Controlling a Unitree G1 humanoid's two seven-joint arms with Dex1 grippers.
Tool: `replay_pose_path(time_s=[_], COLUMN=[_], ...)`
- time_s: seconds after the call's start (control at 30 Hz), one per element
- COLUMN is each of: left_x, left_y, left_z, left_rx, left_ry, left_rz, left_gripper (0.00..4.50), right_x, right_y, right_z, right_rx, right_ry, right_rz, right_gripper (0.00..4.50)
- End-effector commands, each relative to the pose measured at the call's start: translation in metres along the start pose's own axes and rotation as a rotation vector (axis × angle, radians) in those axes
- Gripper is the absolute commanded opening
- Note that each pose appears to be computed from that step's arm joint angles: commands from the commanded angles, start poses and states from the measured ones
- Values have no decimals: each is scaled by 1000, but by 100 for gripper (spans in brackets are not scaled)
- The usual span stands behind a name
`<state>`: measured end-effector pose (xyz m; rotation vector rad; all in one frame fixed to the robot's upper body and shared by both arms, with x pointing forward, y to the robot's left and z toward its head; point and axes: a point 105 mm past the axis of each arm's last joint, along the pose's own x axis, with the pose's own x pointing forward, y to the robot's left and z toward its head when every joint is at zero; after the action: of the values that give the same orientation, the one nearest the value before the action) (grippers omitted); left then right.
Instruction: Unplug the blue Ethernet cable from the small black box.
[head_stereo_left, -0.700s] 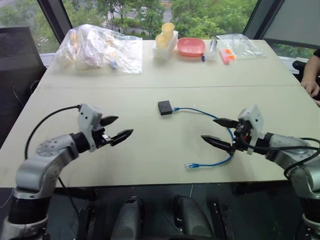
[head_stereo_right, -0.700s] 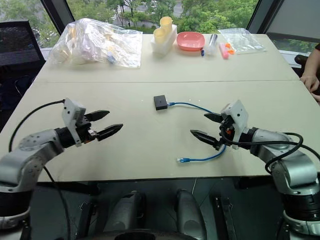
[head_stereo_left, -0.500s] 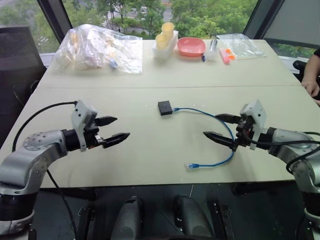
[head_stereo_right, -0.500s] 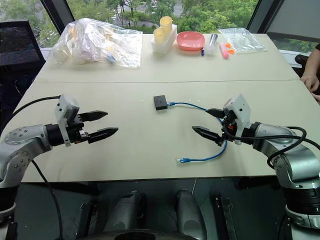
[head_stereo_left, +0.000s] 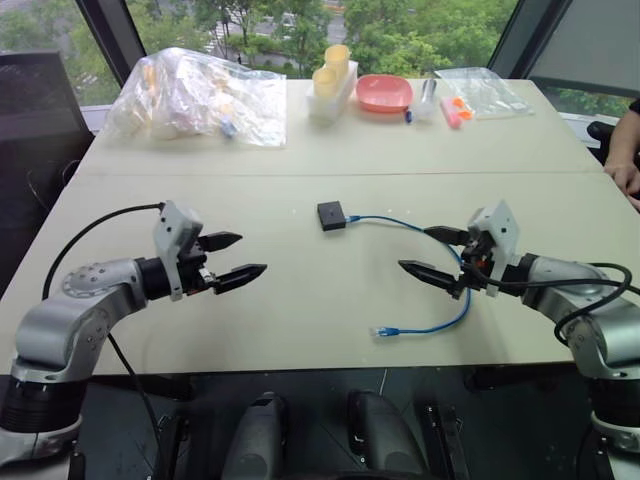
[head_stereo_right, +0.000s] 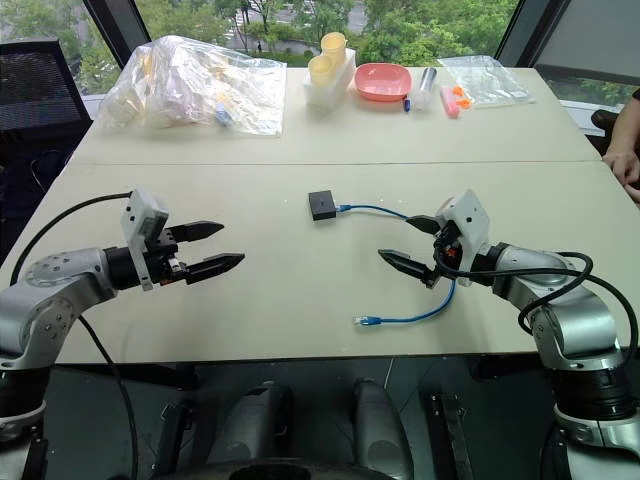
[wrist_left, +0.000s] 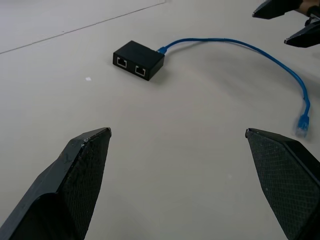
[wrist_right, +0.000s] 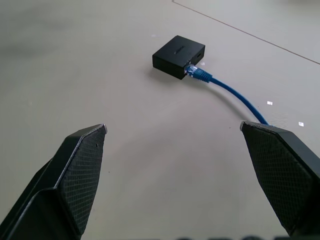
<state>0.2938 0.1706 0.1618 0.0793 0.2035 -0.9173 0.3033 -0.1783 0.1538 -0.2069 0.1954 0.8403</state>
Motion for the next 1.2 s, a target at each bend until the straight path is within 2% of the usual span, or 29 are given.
replay_pose_path(time_s=[0.03,0.2,0.33,0.43,0.53,0.63,0.77,0.83,0.97,1.07,1.2], left_x=[-2,0,-3,-11,-19,-27,-34,-37,-45,-50,-52], left_y=[4,8,17,19,18,17,10,9,7,8,9], left_z=[11,20,33,39,49,70,77,70,58,56,51], left_rx=[44,68,70,86,92,54,30,27,29,31,42], left_ry=[-27,-39,-60,-38,-35,-135,-175,-155,-110,-106,-83], left_rz=[13,-2,-10,-62,-104,-115,-112,-85,-39,-6,17], left_gripper=[446,446,446,446,446,446,446,446,446,450,450], right_x=[3,20,47,80,110,125,134,136,134,137,148], right_y=[-3,-11,-22,-29,-44,-54,-59,-58,-48,-44,-37], right_z=[13,23,32,33,34,36,21,8,-25,-27,-13], right_rx=[-44,-96,-144,-189,-119,-4,24,29,-80,-97,-112], right_ry=[-38,-71,-82,-34,-5,-6,86,150,333,341,292], right_rz=[-3,10,26,72,105,125,96,86,147,170,184], right_gripper=[450,450,450,450,450,450,450,450,450,363,166])
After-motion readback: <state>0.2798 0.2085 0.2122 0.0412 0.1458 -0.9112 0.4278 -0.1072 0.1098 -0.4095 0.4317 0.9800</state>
